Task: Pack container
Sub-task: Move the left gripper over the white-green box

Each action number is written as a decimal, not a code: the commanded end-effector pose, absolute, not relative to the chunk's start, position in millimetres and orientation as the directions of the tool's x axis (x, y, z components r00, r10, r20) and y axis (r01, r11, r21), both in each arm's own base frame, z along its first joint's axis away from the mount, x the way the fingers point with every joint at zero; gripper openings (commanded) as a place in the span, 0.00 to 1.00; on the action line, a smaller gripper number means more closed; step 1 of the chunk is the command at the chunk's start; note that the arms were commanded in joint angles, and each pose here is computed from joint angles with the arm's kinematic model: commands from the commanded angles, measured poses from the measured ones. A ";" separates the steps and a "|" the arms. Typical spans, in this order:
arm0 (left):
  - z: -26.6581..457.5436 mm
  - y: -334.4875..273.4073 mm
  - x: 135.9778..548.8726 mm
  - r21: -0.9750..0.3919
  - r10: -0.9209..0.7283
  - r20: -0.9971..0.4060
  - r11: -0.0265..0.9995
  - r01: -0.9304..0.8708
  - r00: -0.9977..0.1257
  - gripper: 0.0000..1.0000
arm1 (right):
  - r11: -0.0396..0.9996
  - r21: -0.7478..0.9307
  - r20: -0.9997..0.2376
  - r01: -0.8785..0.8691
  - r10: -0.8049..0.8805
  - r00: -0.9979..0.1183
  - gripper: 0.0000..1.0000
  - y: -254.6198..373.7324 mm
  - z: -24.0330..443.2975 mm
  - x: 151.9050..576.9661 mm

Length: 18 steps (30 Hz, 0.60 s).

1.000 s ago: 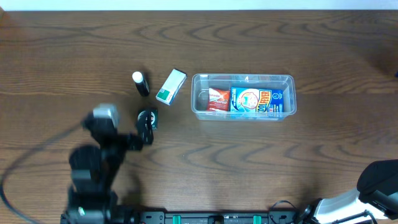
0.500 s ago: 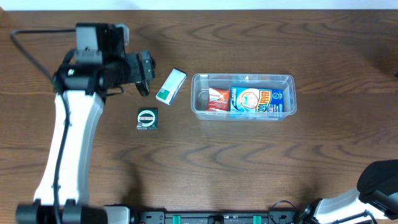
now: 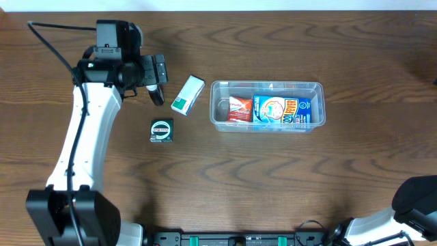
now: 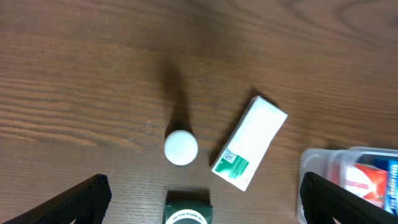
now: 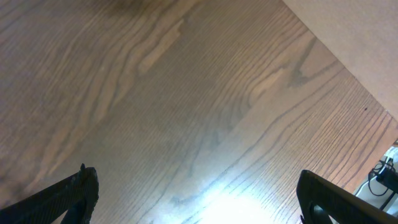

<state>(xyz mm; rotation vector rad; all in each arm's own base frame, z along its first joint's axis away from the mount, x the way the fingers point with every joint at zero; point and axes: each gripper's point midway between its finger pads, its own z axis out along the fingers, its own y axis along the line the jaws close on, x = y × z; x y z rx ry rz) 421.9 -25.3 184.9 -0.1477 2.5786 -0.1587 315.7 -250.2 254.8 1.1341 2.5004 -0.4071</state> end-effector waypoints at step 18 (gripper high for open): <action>128.4 -18.1 442.1 -0.094 -0.127 -0.435 0.991 -0.095 -0.891 0.65 | 0.631 -0.112 -0.449 0.768 0.657 -0.605 0.99 -253.1 259.7 312.6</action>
